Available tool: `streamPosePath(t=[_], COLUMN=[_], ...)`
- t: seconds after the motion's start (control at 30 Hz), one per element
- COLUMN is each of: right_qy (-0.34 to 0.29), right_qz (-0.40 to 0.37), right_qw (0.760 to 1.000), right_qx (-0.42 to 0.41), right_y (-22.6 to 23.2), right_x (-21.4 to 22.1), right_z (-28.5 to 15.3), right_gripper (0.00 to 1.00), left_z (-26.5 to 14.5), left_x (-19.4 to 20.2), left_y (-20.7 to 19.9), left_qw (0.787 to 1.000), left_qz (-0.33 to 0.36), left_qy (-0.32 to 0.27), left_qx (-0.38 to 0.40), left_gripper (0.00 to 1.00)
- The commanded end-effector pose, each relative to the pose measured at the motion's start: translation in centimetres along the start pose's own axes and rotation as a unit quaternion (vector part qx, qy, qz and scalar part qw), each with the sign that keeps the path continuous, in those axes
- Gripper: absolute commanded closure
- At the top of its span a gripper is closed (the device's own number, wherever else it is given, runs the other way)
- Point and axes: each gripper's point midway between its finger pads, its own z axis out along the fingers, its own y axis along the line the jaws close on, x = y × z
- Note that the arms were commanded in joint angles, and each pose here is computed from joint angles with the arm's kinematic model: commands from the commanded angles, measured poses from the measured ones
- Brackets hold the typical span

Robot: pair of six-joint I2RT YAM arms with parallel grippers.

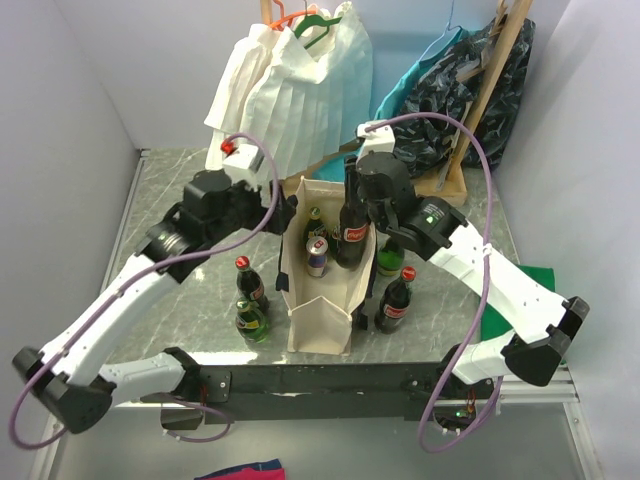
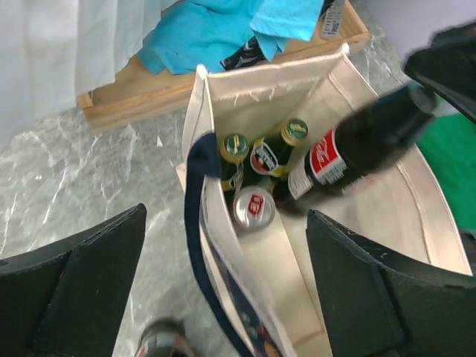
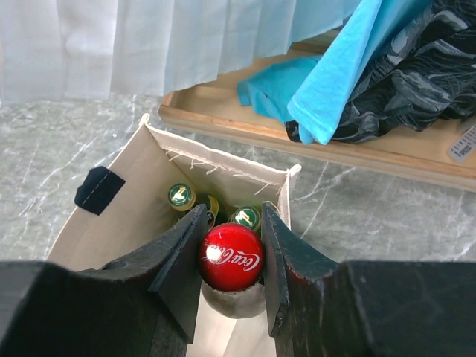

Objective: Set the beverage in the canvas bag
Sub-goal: Place the drink in the canvas bag.

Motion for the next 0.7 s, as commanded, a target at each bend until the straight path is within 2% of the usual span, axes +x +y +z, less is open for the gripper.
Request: streamPosePath(t=[0.0,0.17,0.27,0.43,0.57,0.67], right_qy=[-0.158,-0.155,-0.154,-0.152,-0.149,-0.149], right_qz=[0.111,0.110,0.109,0.108,0.105,0.104], right_qw=[0.981,0.982,0.982,0.983,0.983,0.983], right_qx=[-0.006,-0.001,0.001,0.006,0.011,0.011], right_y=[-0.5,-0.4,-0.4,-0.4,-0.5,-0.5], right_x=[-9.3,-8.7,-8.5,-8.1,-7.2,-6.7], right_z=[-3.0,-2.4,-2.1,-1.7,-1.4,-1.1], right_gripper=[1.00,1.00,1.00,1.00,1.00,1.00], left_z=[-1.9,-1.7,-1.8,-2.0,-2.4,-2.8], left_x=[1.7,4.9,6.5,8.5,11.2,11.7], left_y=[0.4,-0.3,-0.6,-0.3,-0.5,-0.6], left_qw=[1.000,0.996,0.994,0.991,0.984,0.984], left_qz=[0.009,0.002,-0.010,-0.021,-0.023,-0.023], left_qy=[0.027,0.086,0.105,0.126,0.165,0.165], left_qx=[0.000,0.030,0.042,0.041,0.062,0.066], left_gripper=[0.07,0.12,0.13,0.22,0.28,0.31])
